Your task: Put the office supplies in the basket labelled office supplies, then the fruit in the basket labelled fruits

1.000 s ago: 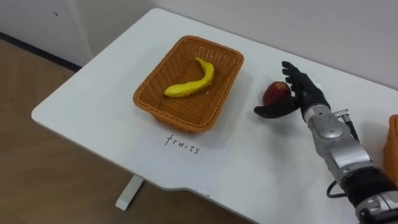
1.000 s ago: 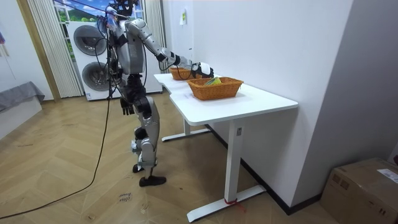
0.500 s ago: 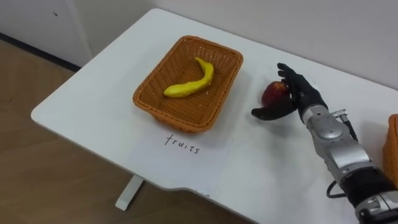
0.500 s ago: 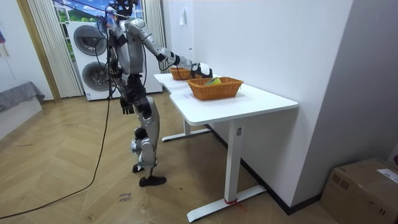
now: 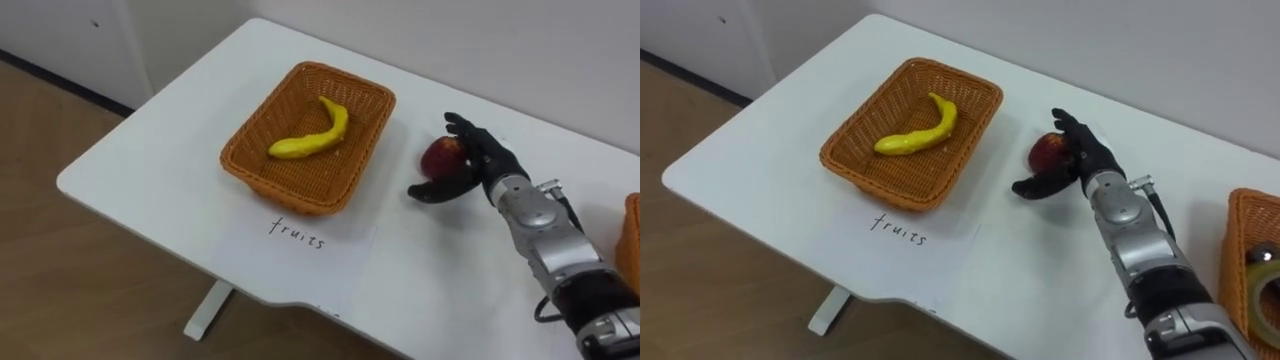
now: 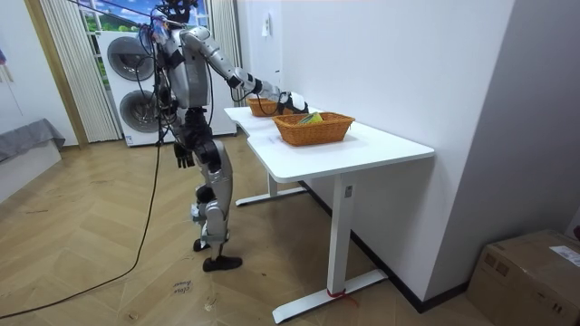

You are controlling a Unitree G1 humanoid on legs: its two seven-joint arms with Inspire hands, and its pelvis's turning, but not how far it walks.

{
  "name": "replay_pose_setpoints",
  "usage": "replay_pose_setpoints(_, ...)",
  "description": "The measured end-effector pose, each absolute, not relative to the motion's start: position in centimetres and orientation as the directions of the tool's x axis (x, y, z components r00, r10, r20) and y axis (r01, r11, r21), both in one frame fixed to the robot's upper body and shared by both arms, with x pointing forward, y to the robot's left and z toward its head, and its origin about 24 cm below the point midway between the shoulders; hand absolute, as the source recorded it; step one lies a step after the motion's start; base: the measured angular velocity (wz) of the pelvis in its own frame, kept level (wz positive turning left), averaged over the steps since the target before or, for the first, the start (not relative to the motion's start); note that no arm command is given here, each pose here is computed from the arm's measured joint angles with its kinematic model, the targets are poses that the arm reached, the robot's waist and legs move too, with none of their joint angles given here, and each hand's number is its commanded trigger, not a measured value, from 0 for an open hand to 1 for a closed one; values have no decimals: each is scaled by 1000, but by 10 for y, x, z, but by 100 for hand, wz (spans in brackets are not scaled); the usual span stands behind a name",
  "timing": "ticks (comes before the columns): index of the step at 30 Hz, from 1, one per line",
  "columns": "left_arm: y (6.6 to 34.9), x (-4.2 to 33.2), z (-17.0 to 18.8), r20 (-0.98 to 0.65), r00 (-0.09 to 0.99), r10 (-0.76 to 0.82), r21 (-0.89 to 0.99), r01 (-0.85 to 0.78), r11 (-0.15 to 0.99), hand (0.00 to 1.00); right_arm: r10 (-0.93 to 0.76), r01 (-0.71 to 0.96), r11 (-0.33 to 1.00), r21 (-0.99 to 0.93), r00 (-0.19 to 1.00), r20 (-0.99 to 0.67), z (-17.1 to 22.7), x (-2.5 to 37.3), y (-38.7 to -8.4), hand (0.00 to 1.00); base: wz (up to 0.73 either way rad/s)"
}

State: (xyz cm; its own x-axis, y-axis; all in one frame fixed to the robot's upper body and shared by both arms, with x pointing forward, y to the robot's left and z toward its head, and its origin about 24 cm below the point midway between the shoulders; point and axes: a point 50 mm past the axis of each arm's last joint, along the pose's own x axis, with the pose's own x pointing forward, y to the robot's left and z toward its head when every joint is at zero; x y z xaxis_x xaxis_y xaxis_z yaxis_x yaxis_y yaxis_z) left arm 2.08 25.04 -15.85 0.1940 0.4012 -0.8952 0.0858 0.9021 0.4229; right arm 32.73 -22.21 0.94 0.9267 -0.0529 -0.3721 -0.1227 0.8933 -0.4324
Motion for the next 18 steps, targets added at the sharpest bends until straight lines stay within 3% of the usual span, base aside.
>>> replay_pose_setpoints(18, 249, 21, -158, -896, 203, 395, 419, 94, 903, 0, -66, -130, 897, -422, 906, -419, 6, 330, -232, 0, 0)
